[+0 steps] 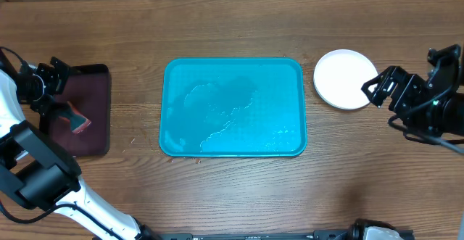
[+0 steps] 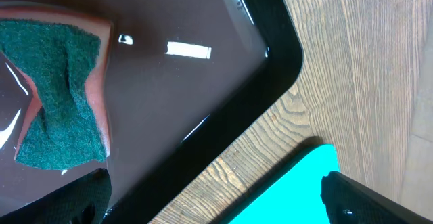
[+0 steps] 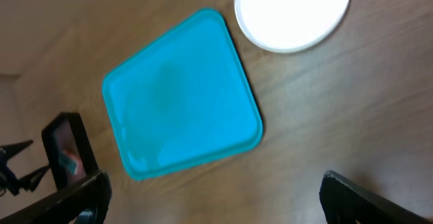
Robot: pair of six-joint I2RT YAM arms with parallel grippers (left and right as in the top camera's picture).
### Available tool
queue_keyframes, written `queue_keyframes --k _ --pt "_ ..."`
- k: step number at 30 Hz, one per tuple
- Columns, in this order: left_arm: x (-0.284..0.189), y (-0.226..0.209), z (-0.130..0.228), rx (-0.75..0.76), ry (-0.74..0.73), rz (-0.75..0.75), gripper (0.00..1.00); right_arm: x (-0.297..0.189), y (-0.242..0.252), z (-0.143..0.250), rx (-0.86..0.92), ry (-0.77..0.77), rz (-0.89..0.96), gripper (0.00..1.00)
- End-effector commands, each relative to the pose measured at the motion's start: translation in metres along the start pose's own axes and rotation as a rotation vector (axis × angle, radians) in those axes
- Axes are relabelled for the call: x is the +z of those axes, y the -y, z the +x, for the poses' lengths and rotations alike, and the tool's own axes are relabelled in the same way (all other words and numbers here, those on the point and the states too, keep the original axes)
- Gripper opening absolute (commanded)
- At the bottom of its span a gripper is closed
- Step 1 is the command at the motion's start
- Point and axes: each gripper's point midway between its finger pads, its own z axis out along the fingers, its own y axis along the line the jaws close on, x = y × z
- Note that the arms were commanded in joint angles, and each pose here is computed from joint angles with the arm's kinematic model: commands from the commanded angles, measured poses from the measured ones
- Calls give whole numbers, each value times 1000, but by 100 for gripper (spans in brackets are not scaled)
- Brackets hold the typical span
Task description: Clean dirty plates on tray and stack at the side
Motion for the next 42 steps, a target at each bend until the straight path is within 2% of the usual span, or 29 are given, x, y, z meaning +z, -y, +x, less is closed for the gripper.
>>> queue_keyframes --k 1,6,10,17,25,34,42 --pt "-13 8 -4 24 37 9 100 -31 -15 14 -100 153 -74 100" --pt "-13 8 -4 24 37 9 100 -46 -28 37 -256 328 -192 100" --pt "-13 8 -4 24 37 9 100 -35 -21 59 -323 422 -263 100" --pt "-13 8 -4 24 37 9 100 0 6 82 -330 449 -277 100" --pt "-13 8 -4 24 37 9 100 31 36 76 -312 569 -206 100" --pt "-13 8 -4 24 37 9 100 85 46 69 -328 723 -302 100" --pt "-13 8 -4 25 37 9 100 97 44 62 -352 882 -395 100"
